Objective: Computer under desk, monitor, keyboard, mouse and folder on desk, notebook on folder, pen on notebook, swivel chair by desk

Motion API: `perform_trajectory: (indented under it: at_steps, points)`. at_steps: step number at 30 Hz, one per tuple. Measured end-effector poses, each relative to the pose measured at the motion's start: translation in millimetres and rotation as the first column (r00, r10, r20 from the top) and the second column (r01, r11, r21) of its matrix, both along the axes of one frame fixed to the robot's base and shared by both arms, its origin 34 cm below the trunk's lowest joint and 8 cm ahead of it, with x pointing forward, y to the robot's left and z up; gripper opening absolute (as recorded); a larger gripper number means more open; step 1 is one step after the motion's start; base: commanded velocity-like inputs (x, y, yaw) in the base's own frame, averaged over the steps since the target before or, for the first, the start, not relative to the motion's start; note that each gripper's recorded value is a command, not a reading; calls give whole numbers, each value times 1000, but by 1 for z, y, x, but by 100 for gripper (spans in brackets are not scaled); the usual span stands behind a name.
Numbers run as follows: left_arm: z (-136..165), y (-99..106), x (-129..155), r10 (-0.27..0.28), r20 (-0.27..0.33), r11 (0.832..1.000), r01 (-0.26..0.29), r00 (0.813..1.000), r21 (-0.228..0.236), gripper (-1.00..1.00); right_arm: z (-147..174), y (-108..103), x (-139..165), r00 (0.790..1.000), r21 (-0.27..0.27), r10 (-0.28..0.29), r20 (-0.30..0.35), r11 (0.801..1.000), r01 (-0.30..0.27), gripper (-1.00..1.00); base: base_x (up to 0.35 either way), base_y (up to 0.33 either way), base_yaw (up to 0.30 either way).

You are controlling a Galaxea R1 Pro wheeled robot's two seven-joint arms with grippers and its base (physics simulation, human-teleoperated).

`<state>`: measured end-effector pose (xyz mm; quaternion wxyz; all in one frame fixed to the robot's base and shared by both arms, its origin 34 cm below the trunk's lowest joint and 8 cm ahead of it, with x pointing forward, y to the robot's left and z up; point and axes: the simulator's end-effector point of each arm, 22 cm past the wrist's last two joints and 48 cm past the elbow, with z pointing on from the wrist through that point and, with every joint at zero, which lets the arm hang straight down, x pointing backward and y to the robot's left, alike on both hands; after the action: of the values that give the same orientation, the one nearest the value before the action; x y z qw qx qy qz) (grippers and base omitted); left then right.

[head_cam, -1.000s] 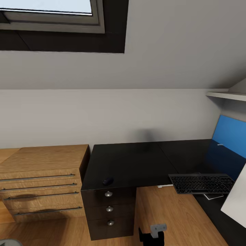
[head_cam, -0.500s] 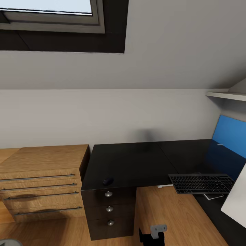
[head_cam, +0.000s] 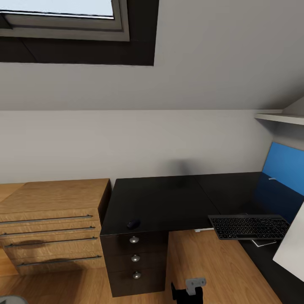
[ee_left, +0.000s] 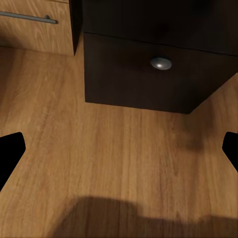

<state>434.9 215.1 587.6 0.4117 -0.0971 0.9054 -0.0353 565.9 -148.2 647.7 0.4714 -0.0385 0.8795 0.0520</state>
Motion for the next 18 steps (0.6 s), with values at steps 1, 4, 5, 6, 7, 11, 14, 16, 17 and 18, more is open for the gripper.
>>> perform_trajectory:
  at_steps: [1,4,5,6,7,11,14,16,17,18]
  points:
    - [0,0,0,0,0,1000,0,1000,0,100,0,0,-1,1000,0,0,-1,1000,0,100,0,0,0]
    - [0,0,0,0,1,1000,0,1000,0,100,-2,0,-3,1000,0,1,-7,1000,-1,100,0,0,0]
    - [0,0,0,0,1,1000,0,1000,-1,100,-2,0,-3,1000,0,1,-8,1000,-1,100,0,0,0]
    - [0,0,0,1,3,1000,-1,1000,-1,100,-3,0,-3,1000,0,1,-9,1000,-1,100,0,0,0]
    - [1,0,0,1,3,1000,-1,1000,-1,100,-3,1,-4,1000,0,1,-10,1000,-1,100,0,0,0]
    - [1,1,1,4,6,1000,-4,1000,-1,100,-4,1,-5,1000,0,2,-14,1000,-2,100,0,0,0]
    - [1,1,1,5,7,1000,-5,1000,-2,100,-4,2,-5,1000,1,2,-14,1000,-2,100,0,0,0]
    - [1,1,1,4,8,1000,-4,1000,-2,100,-4,2,-5,1000,1,3,-15,1000,-3,100,0,0,0]
    - [1,0,1,4,8,1000,-4,1000,-2,100,-4,2,-5,1000,1,3,-15,1000,-3,100,0,0,0]
    - [1,0,1,3,7,1000,-3,1000,-2,100,-4,2,-6,1000,1,3,-15,1000,-3,100,0,0,0]
